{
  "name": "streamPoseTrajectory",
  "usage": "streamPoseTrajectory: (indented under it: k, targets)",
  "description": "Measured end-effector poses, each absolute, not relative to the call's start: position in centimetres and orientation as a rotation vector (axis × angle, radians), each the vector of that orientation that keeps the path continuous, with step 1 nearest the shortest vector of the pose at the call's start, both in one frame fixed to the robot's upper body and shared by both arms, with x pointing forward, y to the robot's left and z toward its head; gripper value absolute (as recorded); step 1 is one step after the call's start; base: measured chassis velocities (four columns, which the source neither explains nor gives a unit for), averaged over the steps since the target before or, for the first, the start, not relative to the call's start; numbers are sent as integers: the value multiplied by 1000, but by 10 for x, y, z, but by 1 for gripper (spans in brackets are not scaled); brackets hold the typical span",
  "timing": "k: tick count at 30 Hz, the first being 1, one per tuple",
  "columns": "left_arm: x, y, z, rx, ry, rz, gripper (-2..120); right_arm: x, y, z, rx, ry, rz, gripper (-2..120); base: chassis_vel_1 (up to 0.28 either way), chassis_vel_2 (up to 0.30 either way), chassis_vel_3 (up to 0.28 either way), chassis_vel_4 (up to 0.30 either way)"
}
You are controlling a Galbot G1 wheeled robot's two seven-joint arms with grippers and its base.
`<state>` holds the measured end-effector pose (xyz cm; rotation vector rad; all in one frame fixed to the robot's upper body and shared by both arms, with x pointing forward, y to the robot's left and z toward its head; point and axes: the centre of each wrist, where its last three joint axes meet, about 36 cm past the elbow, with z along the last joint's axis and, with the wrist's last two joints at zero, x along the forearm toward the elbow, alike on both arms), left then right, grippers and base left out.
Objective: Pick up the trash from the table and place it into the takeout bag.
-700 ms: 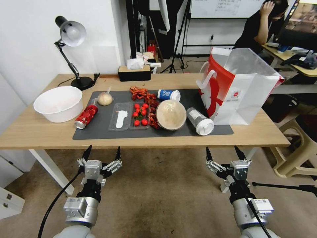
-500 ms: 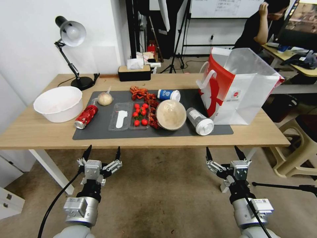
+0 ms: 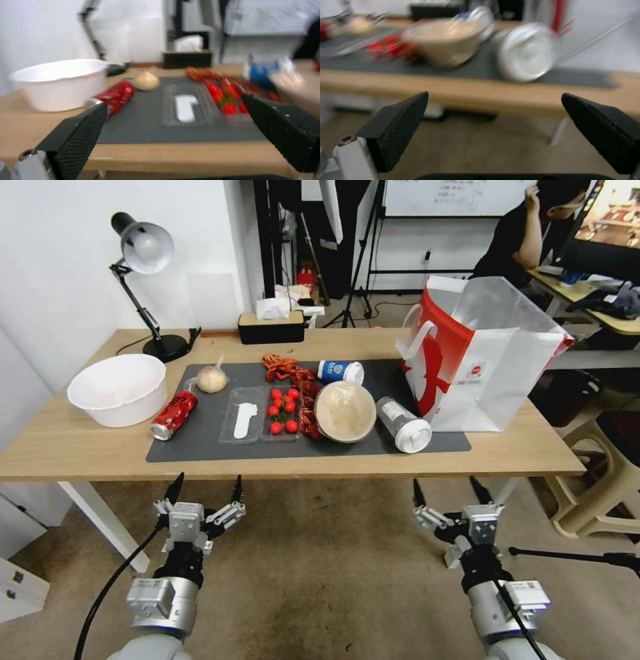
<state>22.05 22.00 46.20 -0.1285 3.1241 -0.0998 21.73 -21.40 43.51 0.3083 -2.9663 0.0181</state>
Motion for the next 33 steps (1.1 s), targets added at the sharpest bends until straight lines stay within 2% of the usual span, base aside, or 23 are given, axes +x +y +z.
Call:
streamPoseTrajectory:
  k: [1, 3, 6, 33]
  targets:
    - [221, 220, 462, -129, 3124, -100, 100, 217, -214, 435, 308, -2966, 18, 100, 0, 0, 0, 0]
    - [215, 218, 481, -232, 3092, -242, 100, 218, -214, 438, 342, -2977, 3, 100, 0, 0, 0, 0]
    - [211, 216, 480, -230, 3073, -289, 100, 218, -216, 440, 337, -2986, 6, 100, 0, 0, 0, 0]
    - [207, 207, 464, -178, 3099, -283, 100, 221, -222, 437, 319, -3003, 38, 100, 0, 0, 0, 0]
